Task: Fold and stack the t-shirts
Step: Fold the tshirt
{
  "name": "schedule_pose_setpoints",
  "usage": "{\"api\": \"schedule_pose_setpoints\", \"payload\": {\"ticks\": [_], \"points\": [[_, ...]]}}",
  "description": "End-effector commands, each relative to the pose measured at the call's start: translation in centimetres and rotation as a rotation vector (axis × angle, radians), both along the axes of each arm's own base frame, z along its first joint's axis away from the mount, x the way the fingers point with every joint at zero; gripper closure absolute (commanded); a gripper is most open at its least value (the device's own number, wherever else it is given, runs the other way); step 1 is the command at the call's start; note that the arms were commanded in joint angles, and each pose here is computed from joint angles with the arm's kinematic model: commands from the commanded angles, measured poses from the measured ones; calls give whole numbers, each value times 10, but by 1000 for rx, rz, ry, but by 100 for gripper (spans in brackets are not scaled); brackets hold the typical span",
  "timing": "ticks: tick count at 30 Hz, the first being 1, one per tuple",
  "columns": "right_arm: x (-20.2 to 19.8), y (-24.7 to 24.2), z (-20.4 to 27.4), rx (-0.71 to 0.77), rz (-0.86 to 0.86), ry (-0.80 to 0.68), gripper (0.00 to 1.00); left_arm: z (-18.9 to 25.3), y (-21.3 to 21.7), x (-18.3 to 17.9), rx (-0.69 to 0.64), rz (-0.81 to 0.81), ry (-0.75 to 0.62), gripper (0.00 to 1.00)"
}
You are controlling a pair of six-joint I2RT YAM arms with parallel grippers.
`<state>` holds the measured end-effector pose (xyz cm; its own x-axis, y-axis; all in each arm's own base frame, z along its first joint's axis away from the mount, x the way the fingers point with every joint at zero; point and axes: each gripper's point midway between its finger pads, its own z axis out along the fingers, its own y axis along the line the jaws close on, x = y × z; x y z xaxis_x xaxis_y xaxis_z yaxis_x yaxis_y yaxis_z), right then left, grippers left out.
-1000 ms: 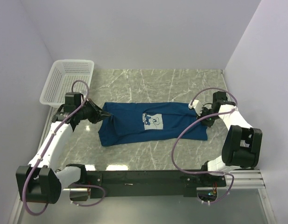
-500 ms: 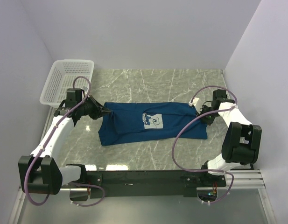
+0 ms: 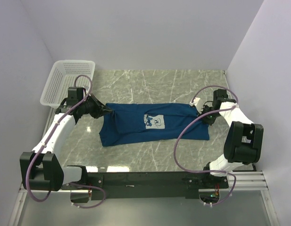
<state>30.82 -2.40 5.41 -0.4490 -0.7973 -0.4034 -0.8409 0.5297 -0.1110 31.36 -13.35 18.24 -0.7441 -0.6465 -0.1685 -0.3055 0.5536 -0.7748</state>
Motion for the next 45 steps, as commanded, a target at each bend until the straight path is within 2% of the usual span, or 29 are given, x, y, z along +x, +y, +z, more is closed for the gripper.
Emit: {"api": "schedule_pose_setpoints", "payload": {"ticks": [1,17,24,45], "points": [[16,0,8,-11,1,-37,97,24,-2,14,-7,-25,-98,100],[16,-4,3,-29,-10,-20,96,26,-6,24,-16,-46,-98,100],[14,-4,-1,-34,-18,-8,96,33,-10,44,-11,-79,-106,100],[15,-7,-11,-40,-34,19,96,12,-59,78,38,-234,-47,99]]}}
